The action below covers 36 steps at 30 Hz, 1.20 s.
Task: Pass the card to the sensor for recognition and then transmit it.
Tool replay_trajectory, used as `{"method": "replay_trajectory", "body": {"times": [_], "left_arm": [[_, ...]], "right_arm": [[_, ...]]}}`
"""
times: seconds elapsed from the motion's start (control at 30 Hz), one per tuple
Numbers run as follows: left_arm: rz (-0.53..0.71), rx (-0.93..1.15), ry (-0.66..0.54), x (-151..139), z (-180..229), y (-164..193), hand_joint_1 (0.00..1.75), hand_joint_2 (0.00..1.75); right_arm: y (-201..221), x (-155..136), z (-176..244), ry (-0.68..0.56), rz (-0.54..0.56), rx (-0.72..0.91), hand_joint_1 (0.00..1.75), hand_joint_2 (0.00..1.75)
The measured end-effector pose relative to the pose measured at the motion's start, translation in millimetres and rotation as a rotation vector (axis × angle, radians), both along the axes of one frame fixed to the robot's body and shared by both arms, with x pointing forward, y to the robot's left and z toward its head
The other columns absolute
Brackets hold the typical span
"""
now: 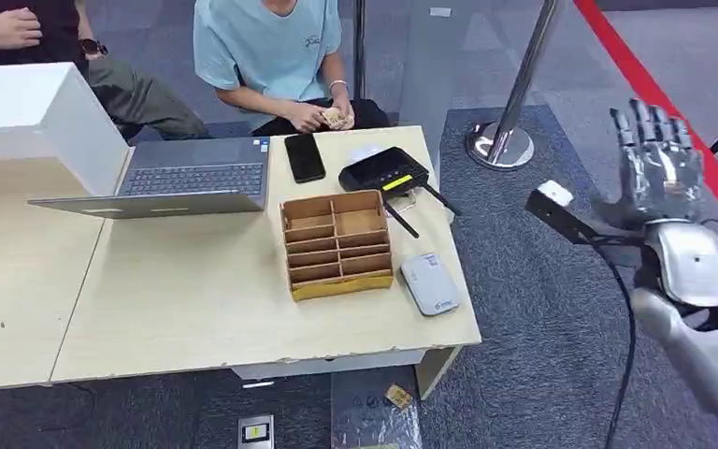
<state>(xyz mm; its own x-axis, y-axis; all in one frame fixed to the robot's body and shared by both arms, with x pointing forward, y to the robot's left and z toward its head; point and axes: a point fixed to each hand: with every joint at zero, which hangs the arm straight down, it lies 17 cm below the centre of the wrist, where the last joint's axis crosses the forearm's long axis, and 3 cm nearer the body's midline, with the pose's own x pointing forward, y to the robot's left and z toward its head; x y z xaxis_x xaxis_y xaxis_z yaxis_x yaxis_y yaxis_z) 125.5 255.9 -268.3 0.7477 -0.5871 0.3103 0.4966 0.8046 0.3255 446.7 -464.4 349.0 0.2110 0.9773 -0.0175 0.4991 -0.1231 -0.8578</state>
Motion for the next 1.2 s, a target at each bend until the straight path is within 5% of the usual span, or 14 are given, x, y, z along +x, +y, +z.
{"method": "replay_trajectory", "body": {"times": [0.23,0.37,0.5,0.63,0.73,0.87,1.07,1.1,1.17,1.2], "left_arm": [[0.073,0.007,0.014,-1,-1,6,0.0,1.75],[0.103,0.009,0.031,-4,-2,6,0.0,1.75],[0.121,0.013,0.039,-4,-2,6,0.0,1.75],[0.131,0.019,0.024,2,0,9,0.0,1.75],[0.132,0.022,0.01,5,1,10,0.0,1.75],[0.13,0.025,-0.003,11,2,12,0.0,1.75],[0.123,0.028,0.009,9,1,15,0.0,1.75],[0.121,0.03,0.012,9,1,16,0.0,1.75],[0.119,0.032,0.016,8,1,17,0.0,1.75],[0.119,0.033,0.016,8,1,18,0.0,1.75]], "right_arm": [[-47,-83,25,-0.262,0.059,0.192,0.0,1.75],[-90,-114,-16,-0.303,0.001,0.216,0.0,1.75],[-153,-139,-83,-0.291,-0.202,0.293,0.0,1.75],[-226,-168,-189,-0.205,-0.493,0.485,0.0,1.75],[-243,-213,-301,-0.045,-0.748,0.666,0.0,1.75],[-210,-265,-419,0.183,-0.981,0.904,0.0,1.75],[-120,-302,-521,0.442,-1.052,1.138,0.0,1.75],[-103,-305,-534,0.486,-1.043,1.176,1.69,1.75],[-77,-309,-551,0.555,-1.03,1.228,1.75,1.75],[-64,-310,-559,0.593,-1.022,1.249,1.48,1.75]]}}
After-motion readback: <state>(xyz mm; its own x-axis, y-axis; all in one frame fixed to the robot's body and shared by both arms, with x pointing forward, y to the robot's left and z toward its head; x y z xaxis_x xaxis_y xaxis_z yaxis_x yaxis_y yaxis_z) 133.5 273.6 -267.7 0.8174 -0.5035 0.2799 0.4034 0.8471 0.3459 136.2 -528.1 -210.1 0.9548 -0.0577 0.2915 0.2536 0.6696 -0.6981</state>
